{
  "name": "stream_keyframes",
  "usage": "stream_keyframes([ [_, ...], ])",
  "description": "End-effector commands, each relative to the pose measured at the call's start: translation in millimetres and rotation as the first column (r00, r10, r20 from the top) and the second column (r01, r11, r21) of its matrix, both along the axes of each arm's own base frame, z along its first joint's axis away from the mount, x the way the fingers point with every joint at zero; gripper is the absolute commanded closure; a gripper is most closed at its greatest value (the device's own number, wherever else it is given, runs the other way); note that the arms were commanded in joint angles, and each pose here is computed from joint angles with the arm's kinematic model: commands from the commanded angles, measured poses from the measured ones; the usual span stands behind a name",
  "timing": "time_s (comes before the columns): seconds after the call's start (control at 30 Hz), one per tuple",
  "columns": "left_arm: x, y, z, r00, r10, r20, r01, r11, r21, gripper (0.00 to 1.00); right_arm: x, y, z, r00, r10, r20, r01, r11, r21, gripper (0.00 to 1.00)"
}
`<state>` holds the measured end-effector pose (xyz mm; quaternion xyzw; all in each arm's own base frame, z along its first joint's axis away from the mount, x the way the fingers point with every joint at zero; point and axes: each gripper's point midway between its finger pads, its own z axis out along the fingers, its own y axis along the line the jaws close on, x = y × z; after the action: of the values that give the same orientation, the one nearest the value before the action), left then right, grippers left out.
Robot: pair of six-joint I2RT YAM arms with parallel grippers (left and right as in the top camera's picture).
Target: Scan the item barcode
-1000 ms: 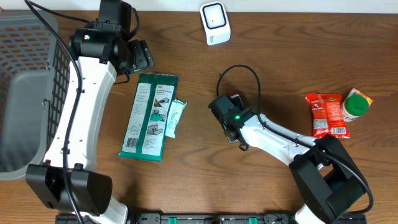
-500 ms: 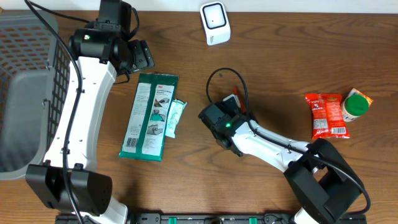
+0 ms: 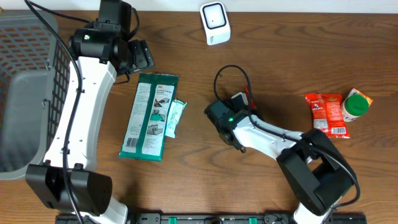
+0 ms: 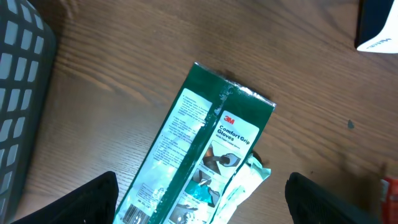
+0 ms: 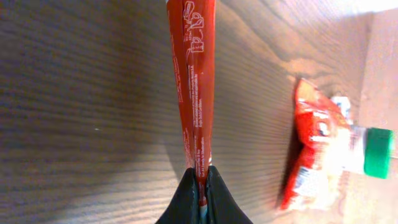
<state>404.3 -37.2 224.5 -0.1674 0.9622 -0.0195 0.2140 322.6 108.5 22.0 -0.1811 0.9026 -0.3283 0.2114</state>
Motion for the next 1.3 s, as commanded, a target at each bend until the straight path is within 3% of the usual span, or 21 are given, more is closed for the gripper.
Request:
stream_keyframes([
  [0.0, -0.6, 3.7, 5.1, 1.0, -0.003, 0.013, 0.003, 1.0, 0.016, 0.14, -4.2, 9.9, -19.4, 0.998, 0.005, -0.064, -0.001, 0.998, 0.055, 0.99],
  [0.33, -0.7, 3.7, 5.1, 1.0, -0.003, 0.012, 0.003, 1.0, 0.016, 0.14, -12.4, 21.9, -33.9, 0.993, 0.002, -0.122, 0.016, 0.99, 0.143, 0.94],
  [0.6, -0.6, 3.7, 5.1, 1.0, -0.003, 0.013, 0.003, 1.0, 0.016, 0.14, -11.4, 26.2, -30.8, 0.992, 0.007, -0.124, 0.014, 0.986, 0.165, 0.71],
  [0.7, -0.6, 3.7, 5.1, 1.0, -0.003, 0.013, 0.003, 1.0, 0.016, 0.14, -10.1, 32.7, -21.8, 0.991, 0.013, -0.131, 0.013, 0.981, 0.196, 0.67],
  [0.83, -0.6, 3.7, 5.1, 1.0, -0.003, 0.013, 0.003, 1.0, 0.016, 0.14, -6.5, 51.3, 1.9, 0.987, 0.043, -0.152, 0.006, 0.95, 0.311, 0.63],
  [0.93, -0.6, 3.7, 5.1, 1.0, -0.003, 0.013, 0.003, 1.0, 0.016, 0.14, -2.7, 61.9, 21.8, 0.982, 0.083, -0.168, -0.008, 0.913, 0.408, 0.47],
  [1.07, -0.6, 3.7, 5.1, 1.0, -0.003, 0.013, 0.003, 1.0, 0.016, 0.14, 1.7, 52.9, 44.0, 0.974, 0.097, -0.205, 0.017, 0.87, 0.493, 0.39],
  [1.17, -0.6, 3.7, 5.1, 1.0, -0.003, 0.013, 0.003, 1.0, 0.016, 0.14, 1.7, 39.4, 47.9, 0.955, 0.141, -0.261, 0.028, 0.834, 0.551, 0.38],
  [1.27, -0.6, 3.7, 5.1, 1.0, -0.003, 0.013, 0.003, 1.0, 0.016, 0.14, 1.8, 26.7, 42.8, 0.936, 0.159, -0.313, 0.077, 0.777, 0.625, 0.48],
])
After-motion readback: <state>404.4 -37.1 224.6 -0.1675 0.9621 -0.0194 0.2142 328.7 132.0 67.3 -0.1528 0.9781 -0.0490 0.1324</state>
